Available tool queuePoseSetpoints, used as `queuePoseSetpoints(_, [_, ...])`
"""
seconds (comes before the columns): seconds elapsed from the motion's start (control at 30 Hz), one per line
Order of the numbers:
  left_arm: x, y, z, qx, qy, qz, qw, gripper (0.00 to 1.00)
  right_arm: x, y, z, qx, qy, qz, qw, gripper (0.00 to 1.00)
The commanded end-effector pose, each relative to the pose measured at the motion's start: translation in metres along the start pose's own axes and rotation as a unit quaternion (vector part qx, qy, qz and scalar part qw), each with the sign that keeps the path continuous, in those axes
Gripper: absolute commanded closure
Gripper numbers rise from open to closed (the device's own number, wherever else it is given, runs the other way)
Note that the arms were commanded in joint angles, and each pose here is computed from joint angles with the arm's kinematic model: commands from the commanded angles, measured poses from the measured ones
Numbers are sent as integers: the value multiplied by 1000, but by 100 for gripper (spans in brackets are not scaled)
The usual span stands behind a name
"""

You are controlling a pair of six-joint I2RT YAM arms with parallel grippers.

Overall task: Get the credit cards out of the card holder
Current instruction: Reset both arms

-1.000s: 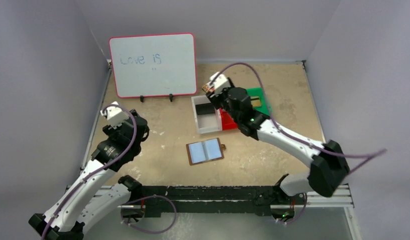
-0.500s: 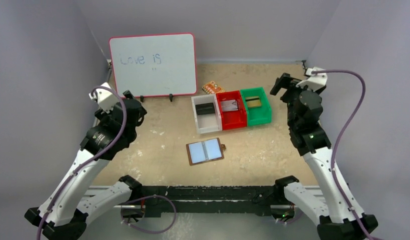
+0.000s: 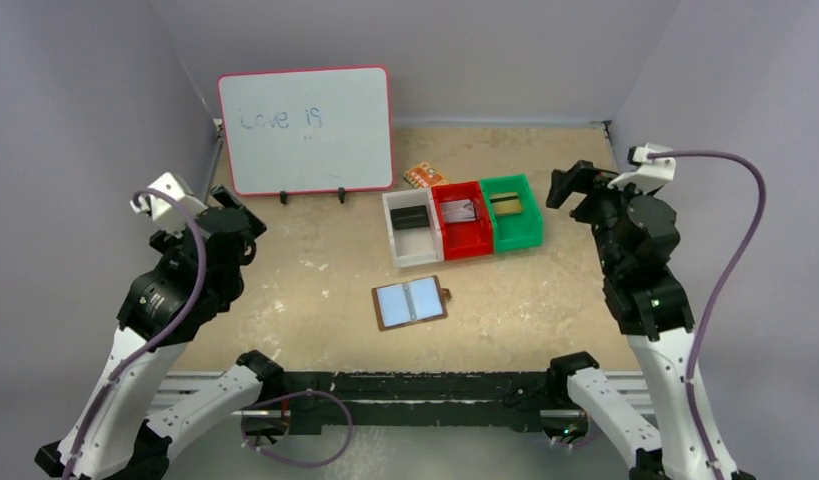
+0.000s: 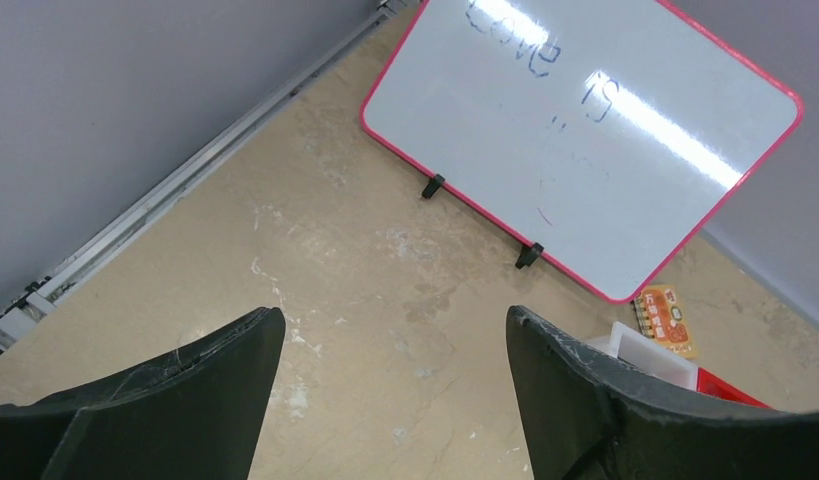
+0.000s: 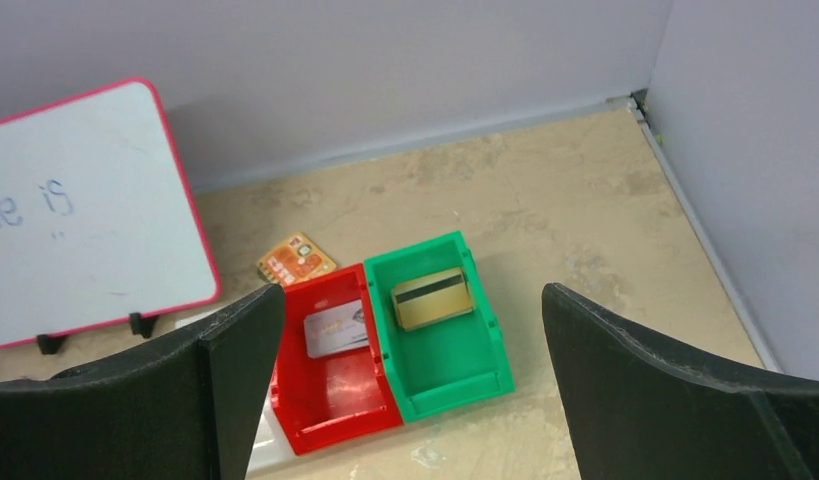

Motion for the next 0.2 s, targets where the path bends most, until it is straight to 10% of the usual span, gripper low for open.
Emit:
queuePoseSetpoints(0.0, [5,21,-8,-29,8,-15,999,18,-3,19,-17,-20,8,6,1000,0])
queuePoseSetpoints(0.17, [6,11,-2,-20,29,-9,999,18,-2,10,-15,-3,7,3,1000,0])
Point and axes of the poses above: each gripper's point midway between its finger pads, its own z axis out along the fingers, its own x axis along the line the jaws close on, y = z × x, the point moved 5 cm from there along -z, back along the fingers, and after that the axes turned 12 degrees about -z, right-handed, at the moved point
